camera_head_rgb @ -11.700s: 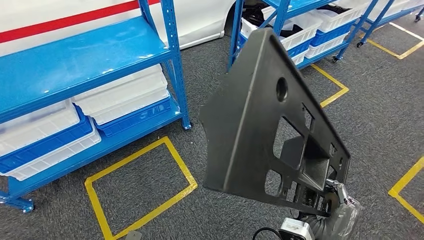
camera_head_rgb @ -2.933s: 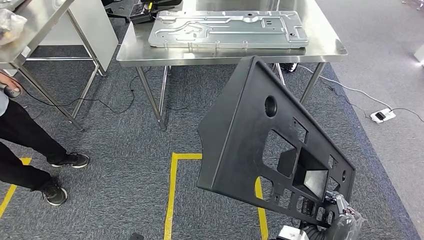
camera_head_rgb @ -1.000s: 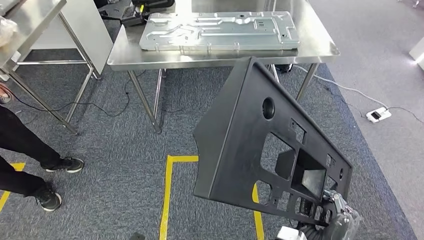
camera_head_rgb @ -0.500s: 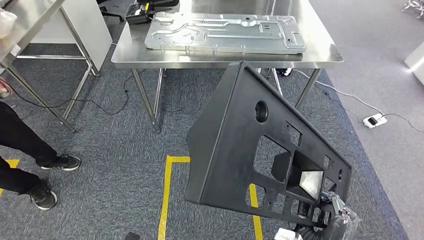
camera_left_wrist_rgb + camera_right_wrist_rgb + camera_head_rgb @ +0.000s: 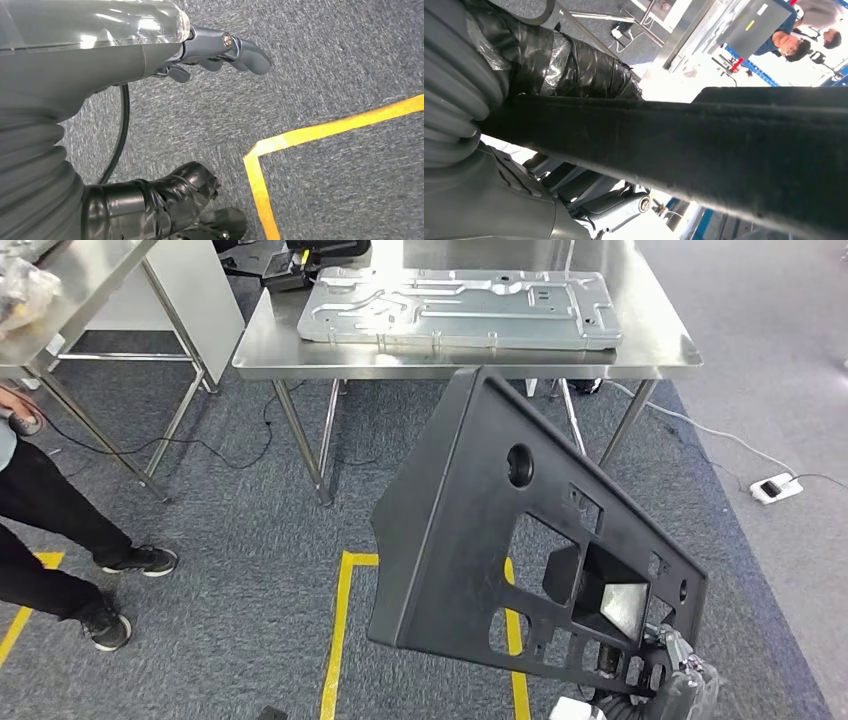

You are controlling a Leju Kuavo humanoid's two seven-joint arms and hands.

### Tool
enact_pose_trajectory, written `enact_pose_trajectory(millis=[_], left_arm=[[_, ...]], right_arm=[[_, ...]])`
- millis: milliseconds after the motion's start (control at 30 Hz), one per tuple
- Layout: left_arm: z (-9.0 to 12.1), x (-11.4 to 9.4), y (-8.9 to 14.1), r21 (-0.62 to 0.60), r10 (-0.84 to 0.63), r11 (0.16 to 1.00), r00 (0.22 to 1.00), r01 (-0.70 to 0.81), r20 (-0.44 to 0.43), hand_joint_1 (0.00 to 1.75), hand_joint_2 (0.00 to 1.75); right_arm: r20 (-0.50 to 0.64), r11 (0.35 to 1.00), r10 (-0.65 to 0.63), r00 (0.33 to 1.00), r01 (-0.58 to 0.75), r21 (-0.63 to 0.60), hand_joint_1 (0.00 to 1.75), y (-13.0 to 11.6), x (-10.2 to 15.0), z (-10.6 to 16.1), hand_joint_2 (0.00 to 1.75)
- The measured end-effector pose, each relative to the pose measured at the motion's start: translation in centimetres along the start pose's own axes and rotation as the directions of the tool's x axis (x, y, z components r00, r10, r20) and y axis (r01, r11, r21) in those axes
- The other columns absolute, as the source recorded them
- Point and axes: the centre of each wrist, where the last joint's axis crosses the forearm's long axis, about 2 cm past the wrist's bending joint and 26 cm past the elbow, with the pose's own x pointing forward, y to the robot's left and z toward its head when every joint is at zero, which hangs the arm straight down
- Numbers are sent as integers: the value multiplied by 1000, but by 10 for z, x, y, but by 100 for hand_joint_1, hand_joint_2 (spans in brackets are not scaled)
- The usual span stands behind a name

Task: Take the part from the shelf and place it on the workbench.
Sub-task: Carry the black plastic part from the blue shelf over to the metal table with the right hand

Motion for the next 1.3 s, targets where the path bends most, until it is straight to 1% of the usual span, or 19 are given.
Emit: enact_pose_trajectory(millis=[233,400,600,800,1300], left_arm=[[1,-1,0,-4,3,1000,1000,-3,-3,0,175],[1,-2,-1,-18,9,1000,1000,-9,-4,0,175],[0,-1,0,-26,5,1000,1000,-5,1,0,175],[0,-1,-1,-32,8,999,1000,-8,3,0,175],[1,-2,-1,-37,8,999,1000,-8,3,0,175]], right_arm=[[-5,1000,0,1000,0,2,175,0,0,0,175],[-48,1000,-14,999,14,-6,175,1,-1,0,175],[-62,1000,-18,998,18,-3,175,1,-3,1,175],[-129,999,-45,991,44,-9,175,2,-6,2,175],[-153,999,-53,987,53,-4,175,5,-7,3,175]])
